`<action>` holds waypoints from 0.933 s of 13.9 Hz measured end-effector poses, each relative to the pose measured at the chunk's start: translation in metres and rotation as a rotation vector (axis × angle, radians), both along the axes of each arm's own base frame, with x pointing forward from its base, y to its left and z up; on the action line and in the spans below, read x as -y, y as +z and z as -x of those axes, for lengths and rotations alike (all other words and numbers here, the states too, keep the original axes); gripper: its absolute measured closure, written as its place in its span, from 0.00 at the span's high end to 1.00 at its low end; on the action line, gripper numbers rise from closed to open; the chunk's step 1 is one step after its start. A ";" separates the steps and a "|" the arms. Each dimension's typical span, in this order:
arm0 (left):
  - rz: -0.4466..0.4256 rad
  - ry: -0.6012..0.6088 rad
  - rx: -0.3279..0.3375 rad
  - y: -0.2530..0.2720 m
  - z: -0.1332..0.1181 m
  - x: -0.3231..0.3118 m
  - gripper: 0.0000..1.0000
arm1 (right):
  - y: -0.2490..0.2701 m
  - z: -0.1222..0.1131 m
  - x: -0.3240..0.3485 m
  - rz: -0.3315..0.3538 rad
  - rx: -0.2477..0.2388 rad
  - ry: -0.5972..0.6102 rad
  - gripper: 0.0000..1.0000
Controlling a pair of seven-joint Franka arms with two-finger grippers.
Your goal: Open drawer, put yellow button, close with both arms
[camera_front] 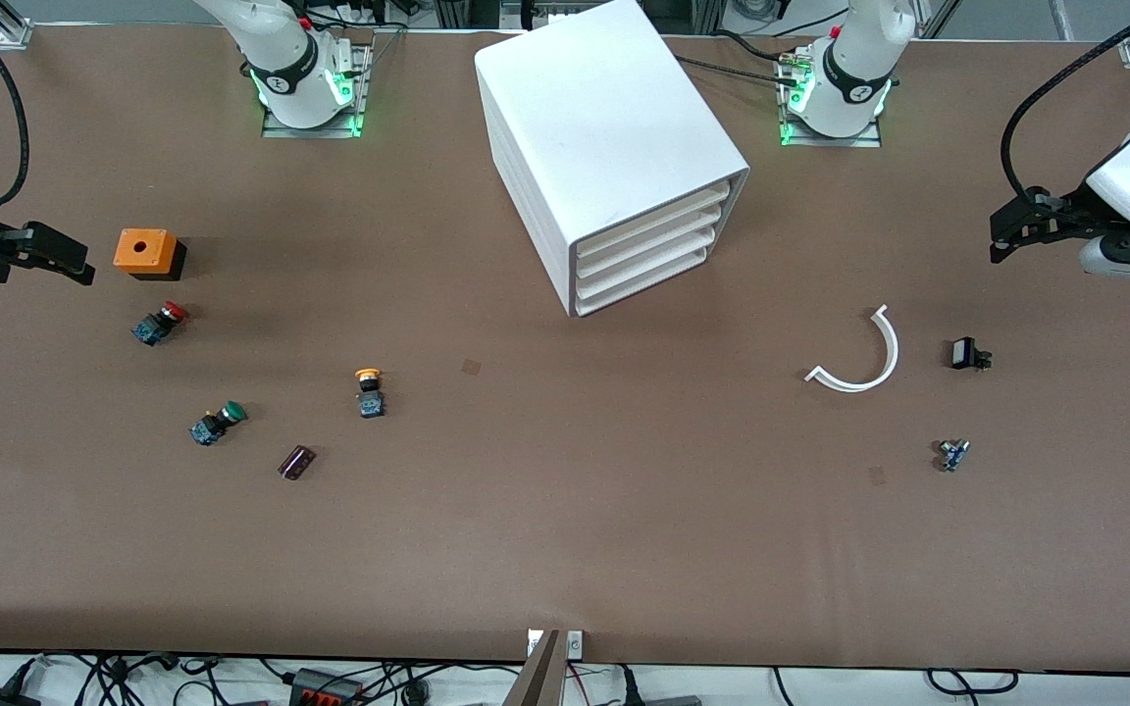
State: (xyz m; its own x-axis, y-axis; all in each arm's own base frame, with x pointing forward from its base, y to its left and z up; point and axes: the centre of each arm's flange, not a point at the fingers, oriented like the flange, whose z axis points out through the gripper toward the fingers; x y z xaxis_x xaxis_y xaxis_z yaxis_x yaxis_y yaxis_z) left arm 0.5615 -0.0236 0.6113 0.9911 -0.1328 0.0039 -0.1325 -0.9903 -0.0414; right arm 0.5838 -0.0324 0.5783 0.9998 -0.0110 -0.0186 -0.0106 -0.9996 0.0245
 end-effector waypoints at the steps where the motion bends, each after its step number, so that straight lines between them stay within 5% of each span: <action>1: 0.000 0.000 0.000 0.000 0.000 0.000 1.00 | 0.000 0.000 0.000 0.000 0.000 0.000 1.00; 9: 0.000 0.000 -0.006 -0.001 0.001 0.000 1.00 | -0.005 -0.001 -0.009 -0.001 -0.010 0.018 1.00; 13: 0.017 -0.008 -0.124 -0.025 0.003 0.009 1.00 | -0.030 -0.012 -0.032 -0.022 -0.031 0.049 1.00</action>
